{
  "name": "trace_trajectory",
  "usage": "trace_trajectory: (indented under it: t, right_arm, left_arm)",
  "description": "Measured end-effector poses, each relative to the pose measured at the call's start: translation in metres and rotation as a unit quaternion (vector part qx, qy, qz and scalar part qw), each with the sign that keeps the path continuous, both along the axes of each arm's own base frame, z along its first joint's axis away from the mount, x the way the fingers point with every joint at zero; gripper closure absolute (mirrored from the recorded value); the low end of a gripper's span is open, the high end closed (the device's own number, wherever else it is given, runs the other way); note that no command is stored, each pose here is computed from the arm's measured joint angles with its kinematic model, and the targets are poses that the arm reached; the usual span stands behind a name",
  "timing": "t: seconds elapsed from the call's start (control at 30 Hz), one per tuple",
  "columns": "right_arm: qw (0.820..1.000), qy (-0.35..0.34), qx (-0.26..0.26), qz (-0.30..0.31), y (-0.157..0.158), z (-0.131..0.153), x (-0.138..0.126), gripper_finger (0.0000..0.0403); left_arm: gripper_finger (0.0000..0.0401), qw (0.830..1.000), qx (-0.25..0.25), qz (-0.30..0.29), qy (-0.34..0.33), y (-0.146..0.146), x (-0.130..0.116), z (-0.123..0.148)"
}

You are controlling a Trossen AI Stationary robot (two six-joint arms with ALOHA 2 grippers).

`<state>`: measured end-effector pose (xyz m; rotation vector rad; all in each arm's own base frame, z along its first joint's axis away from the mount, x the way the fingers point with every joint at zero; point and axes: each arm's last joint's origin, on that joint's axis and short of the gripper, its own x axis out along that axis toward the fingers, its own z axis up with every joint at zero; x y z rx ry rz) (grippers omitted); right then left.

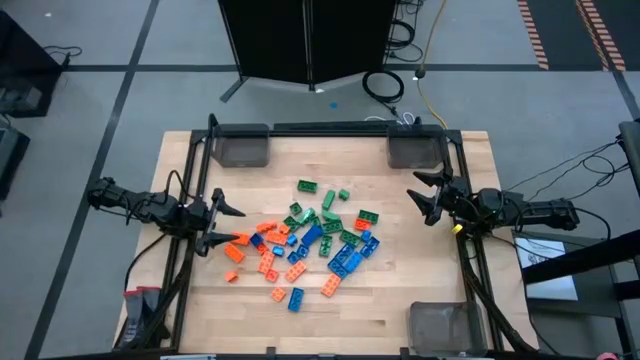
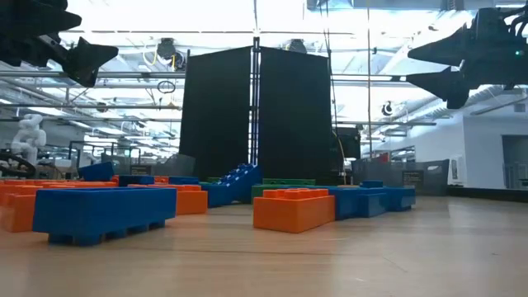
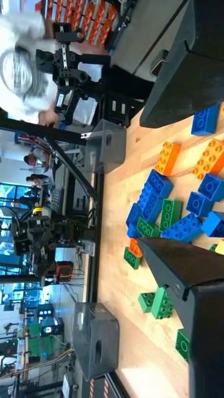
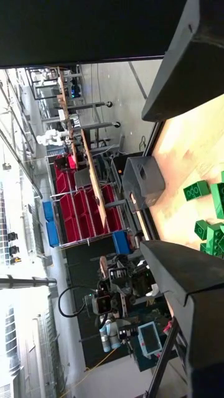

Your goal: Sort blocks

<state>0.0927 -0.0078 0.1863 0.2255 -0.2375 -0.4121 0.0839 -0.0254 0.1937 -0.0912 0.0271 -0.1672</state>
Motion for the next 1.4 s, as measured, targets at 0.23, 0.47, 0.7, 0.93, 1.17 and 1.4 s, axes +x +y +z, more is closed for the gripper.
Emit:
trace_trajectory:
  t: [0.23,0.47,0.7,0.93,1.17,1.4]
  right_arm:
    - [1.000,0.000,0.000,0.000,0.000,0.000,0.000,0.0078]
    - [1.000,-0.001,0.000,-0.001,0.000,0.000,0.000,0.0078]
    - [1.000,-0.002,0.000,0.000,0.000,0.000,0.000,0.0078]
    - [0.998,-0.029,0.053,0.011,0.000,0.001,0.000,0.0078]
    - [0.992,-0.061,0.104,0.023,0.000,0.002,0.000,0.0078]
    - [0.982,-0.143,0.122,-0.018,-0.003,0.016,-0.006,0.0078]
  left_arm:
    - [0.0098,1.000,0.000,0.000,0.000,0.000,0.000,0.000]
    - [0.0098,1.000,0.000,0.000,0.000,0.000,0.000,0.000]
    - [0.0098,1.000,0.000,0.000,0.000,0.000,0.000,0.000]
    - [0.0098,1.000,0.000,0.000,0.000,0.000,0.000,0.000]
    - [0.0098,1.000,0.000,0.000,0.000,0.000,0.000,0.000]
    - [0.0098,1.000,0.000,0.000,0.000,0.000,0.000,0.000]
